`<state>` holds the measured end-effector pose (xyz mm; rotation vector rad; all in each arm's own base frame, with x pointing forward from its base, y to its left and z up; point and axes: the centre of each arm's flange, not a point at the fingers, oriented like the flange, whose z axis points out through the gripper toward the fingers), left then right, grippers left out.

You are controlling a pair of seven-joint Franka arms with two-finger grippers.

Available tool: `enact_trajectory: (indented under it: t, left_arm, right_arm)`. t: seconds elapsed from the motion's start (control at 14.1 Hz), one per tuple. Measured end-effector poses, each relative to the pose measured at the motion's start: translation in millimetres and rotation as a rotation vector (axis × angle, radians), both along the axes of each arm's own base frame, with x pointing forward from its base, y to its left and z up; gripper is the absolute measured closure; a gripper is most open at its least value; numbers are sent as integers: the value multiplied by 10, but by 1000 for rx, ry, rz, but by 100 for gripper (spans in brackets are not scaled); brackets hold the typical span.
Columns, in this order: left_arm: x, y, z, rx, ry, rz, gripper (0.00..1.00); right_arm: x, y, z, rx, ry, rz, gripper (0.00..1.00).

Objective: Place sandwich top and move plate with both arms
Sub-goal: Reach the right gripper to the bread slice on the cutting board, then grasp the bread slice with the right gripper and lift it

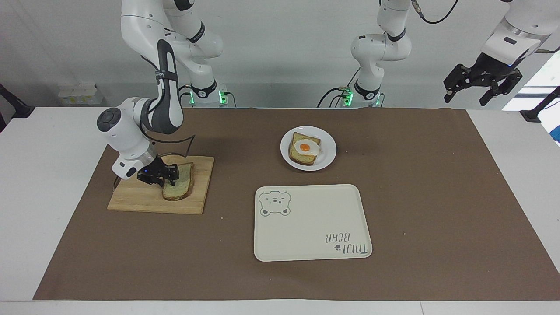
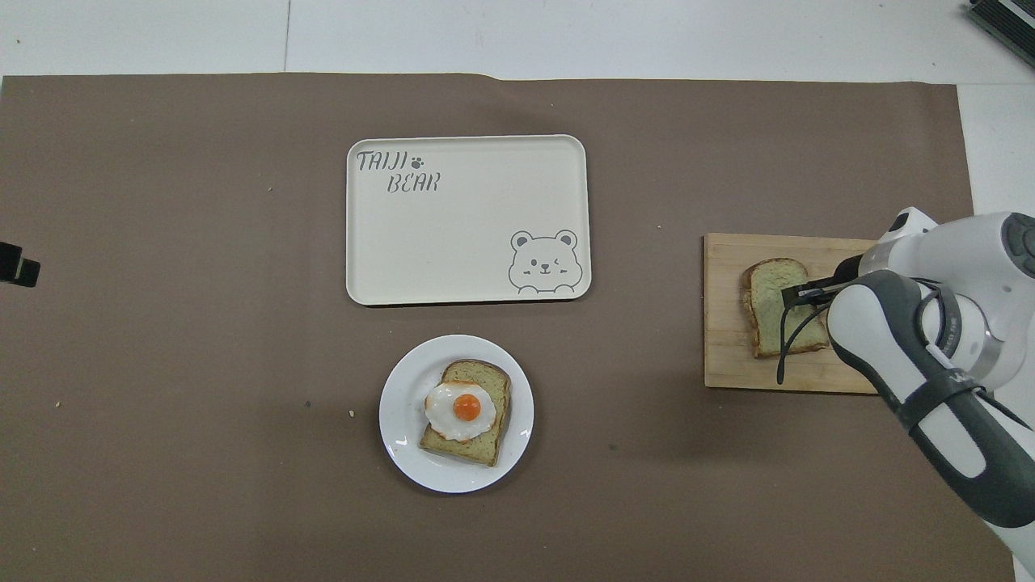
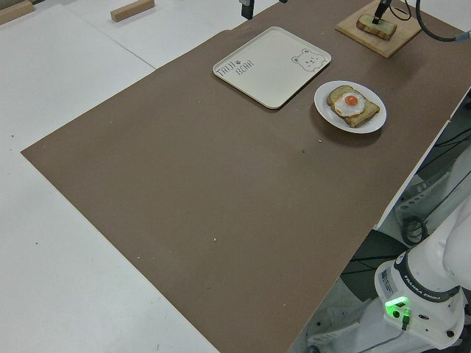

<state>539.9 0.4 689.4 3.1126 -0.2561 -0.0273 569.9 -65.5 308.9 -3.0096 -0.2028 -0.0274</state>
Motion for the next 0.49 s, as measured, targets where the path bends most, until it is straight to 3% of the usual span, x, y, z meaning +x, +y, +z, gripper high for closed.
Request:
enact_trajectory:
  t: [0.07, 0.49]
  left_arm:
    - [0, -1, 0, 0, 0, 0, 0]
    - [0, -4, 0, 0, 0, -1, 0]
  right_arm:
    - [0, -8, 4, 0, 0, -5, 78]
    - [10, -13, 22, 0, -3, -10, 84]
